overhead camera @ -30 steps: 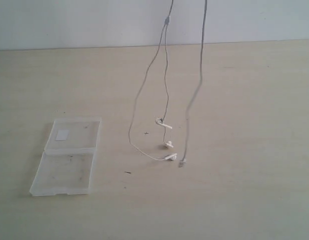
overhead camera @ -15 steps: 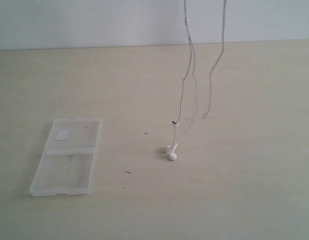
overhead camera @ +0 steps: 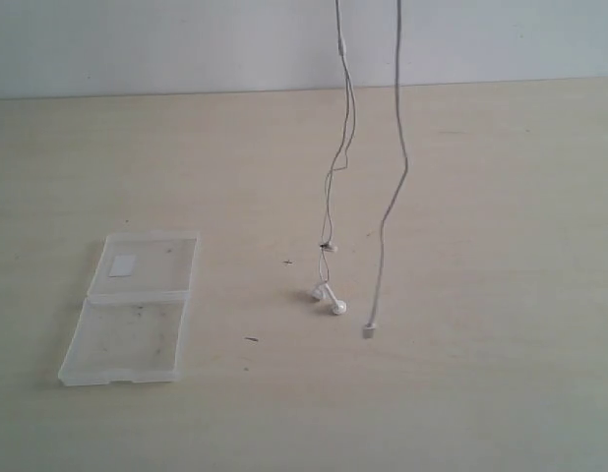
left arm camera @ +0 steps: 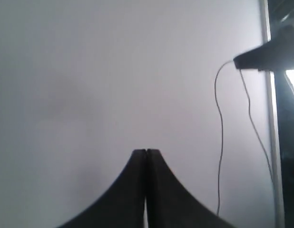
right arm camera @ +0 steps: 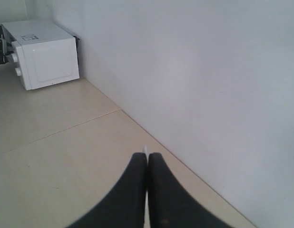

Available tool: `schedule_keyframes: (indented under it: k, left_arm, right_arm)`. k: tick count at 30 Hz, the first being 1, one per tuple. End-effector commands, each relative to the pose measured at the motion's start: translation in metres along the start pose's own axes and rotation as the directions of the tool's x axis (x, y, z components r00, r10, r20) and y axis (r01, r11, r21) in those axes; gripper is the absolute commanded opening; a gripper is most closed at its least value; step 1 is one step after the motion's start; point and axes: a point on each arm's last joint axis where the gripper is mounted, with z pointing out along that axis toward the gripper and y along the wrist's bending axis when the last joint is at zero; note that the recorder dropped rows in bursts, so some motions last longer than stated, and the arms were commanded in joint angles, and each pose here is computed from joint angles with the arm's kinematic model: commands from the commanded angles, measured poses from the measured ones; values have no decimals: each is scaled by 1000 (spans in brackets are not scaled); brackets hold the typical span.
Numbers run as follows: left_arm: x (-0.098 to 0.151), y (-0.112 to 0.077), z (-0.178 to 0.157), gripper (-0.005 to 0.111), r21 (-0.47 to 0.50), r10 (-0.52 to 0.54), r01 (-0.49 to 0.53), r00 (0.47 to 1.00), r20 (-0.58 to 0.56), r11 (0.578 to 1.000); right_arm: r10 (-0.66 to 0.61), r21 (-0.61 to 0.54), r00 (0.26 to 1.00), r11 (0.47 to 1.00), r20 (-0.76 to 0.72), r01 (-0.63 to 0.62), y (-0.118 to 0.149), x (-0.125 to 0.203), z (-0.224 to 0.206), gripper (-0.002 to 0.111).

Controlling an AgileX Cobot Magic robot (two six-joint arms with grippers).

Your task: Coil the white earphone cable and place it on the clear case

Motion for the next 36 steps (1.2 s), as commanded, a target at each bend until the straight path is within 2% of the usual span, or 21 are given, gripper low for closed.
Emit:
schedule_keyframes:
  k: [1, 3, 4, 8, 10, 12, 14, 18, 23, 29, 33, 36]
  left_arm:
    - [22, 12, 42, 4, 191, 68, -35, 984, -168, 981]
    - [36, 18, 61, 12, 316, 104, -29, 969, -224, 948]
    - [41, 21, 68, 17, 342, 92, -5, 967, -237, 940]
    - [71, 47, 99, 43, 307, -20, 122, 949, -316, 944]
    - [83, 53, 111, 57, 293, -76, 184, 936, -344, 938]
    - [97, 54, 122, 72, 294, -138, 261, 914, -381, 920]
    - [110, 47, 131, 82, 317, -163, 308, 898, -409, 897]
    - [136, 23, 148, 82, 399, -167, 368, 874, -456, 840]
    - [166, -6, 160, 82, 500, -112, 376, 871, -479, 780]
    - [176, -19, 162, 82, 530, -139, 421, 860, -490, 737]
    - [178, -22, 162, 82, 552, -103, 384, 876, -471, 741]
    - [190, -25, 160, 82, 555, -91, 389, 868, -487, 736]
  right_arm:
    - [-9, 3, 1000, 1000, 14, 9, 1, -2, -4, 0]
    - [-9, 5, 1000, 1000, 13, 9, 1, -2, -4, 0]
    - [-9, 5, 1000, 1000, 13, 9, 1, -2, -4, 0]
    - [-9, 5, 1000, 1000, 13, 9, 1, -2, -4, 0]
    - [-9, 5, 1000, 1000, 13, 9, 1, -2, -4, 0]
    - [-9, 5, 1000, 1000, 13, 9, 1, -2, -4, 0]
    - [-9, 5, 1000, 1000, 13, 9, 1, -2, -4, 0]
    - [-9, 5, 1000, 1000, 13, 9, 1, -2, -4, 0]
    - [-9, 5, 1000, 1000, 13, 9, 1, -2, -4, 0]
    - [-9, 5, 1000, 1000, 13, 9, 1, -2, -4, 0]
    - [-9, 5, 1000, 1000, 13, 9, 1, -2, -4, 0]
    - [-9, 5, 1000, 1000, 13, 9, 1, -2, -4, 0]
